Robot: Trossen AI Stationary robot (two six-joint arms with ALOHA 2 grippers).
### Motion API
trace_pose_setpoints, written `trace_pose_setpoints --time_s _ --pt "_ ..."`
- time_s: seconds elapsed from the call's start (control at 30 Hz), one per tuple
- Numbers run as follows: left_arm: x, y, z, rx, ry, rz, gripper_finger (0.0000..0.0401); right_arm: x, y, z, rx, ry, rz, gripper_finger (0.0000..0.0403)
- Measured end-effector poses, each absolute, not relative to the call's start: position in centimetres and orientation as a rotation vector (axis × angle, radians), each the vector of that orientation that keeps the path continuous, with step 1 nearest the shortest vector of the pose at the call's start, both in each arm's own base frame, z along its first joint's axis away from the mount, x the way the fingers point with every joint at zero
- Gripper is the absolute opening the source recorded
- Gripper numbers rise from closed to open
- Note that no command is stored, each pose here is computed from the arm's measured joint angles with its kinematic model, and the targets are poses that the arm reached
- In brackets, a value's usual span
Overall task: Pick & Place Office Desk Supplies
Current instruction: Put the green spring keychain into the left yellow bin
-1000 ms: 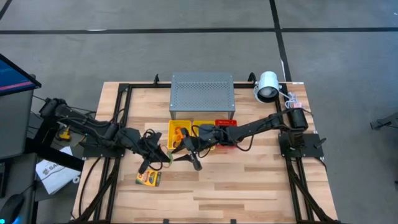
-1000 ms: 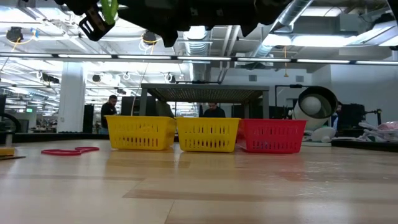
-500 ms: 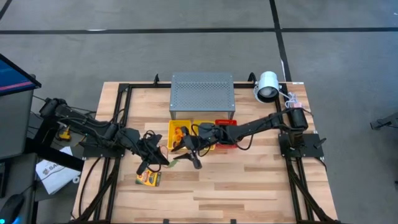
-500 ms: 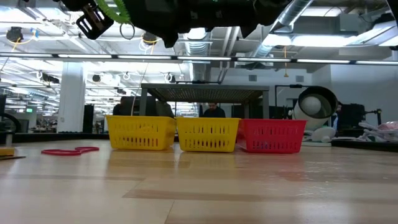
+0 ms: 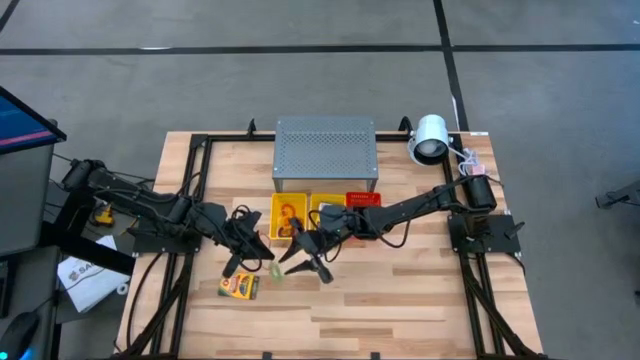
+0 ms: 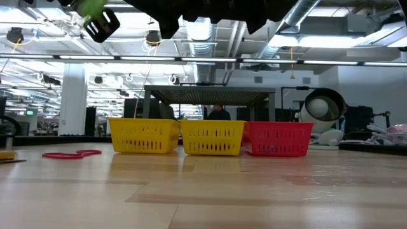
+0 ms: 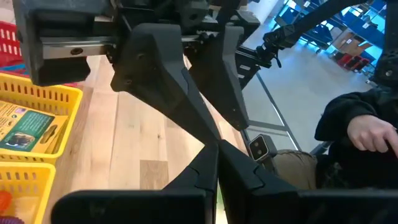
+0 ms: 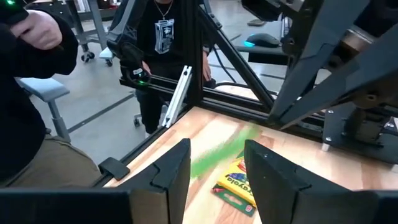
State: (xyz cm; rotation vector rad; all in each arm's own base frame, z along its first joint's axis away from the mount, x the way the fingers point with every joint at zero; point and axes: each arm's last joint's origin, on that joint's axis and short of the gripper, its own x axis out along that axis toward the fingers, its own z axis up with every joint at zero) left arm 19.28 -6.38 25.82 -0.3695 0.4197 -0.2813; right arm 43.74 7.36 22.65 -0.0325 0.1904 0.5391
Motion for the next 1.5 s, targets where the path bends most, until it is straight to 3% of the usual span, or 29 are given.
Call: trace_pose_setpoints --time_s 0.3,1.0,1.3,1.5 --pt "19.4 -6.5 26.2 -0.365 0.38 -0.309 0.0002 44.0 6.0 22.8 -0.03 0.184 0.449 0.0143" --pt "19.3 -6.6 26.0 -0.373 0.411 -0.318 0.0002 44.0 5.7 22.6 -0.026 0.208 0.447 0.0143" --pt "18.7 -9.7 24.8 -0.319 0.498 -0.406 0.0002 41.3 7.1 23.6 -0.091 0.459 0.376 0.0143" --pt "20.4 -11.4 21.8 -0.347 0.635 -0.357 0.002 40.8 9.1 23.6 -0.116 0.476 0.385 0.0143"
